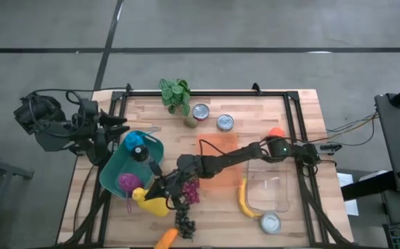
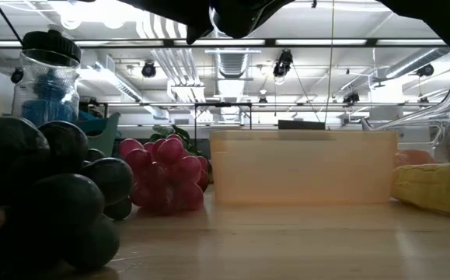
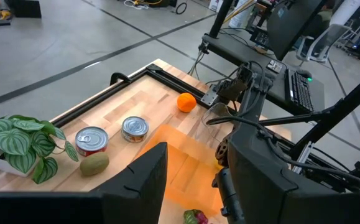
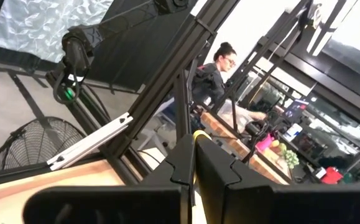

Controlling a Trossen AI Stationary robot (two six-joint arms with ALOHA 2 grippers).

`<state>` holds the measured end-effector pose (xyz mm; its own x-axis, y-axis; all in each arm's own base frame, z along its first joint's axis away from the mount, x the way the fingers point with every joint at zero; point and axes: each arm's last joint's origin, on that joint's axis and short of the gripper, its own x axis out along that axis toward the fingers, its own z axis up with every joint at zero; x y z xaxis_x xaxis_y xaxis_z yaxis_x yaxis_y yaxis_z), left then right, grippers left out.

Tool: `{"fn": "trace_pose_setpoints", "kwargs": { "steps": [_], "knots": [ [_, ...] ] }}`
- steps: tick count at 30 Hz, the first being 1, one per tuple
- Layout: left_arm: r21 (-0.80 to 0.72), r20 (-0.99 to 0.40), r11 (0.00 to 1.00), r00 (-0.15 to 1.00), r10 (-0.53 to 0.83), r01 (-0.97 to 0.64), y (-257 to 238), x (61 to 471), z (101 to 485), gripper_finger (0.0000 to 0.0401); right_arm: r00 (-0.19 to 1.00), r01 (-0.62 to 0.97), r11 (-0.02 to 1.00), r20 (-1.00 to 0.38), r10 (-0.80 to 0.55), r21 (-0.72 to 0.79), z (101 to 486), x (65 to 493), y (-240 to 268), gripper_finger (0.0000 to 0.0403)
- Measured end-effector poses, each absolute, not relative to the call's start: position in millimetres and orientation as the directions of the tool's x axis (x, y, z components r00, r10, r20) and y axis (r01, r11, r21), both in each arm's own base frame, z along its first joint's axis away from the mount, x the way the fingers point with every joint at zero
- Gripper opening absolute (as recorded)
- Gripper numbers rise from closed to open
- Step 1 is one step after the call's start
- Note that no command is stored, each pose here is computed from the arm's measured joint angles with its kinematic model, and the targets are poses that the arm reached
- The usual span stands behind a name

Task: Pick & Place Food Item
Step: Put the yellow water bottle into the green bin

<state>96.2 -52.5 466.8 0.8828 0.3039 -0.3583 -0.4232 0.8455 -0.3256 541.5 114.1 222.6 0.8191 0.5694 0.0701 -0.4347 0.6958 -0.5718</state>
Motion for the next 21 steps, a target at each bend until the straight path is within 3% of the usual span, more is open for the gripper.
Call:
{"fn": "trace_pose_setpoints", "kwargs": {
  "steps": [21],
  "knots": [
    [-0.326, -0.358, 0.845, 0.883, 0.304, -0.423, -52.5, 96.3, 466.8, 0.0173, 0.823, -0.459, 0.704, 0.038, 0.566, -0.542, 219.2, 541.9, 113.4, 0.0008]
  ]
}}
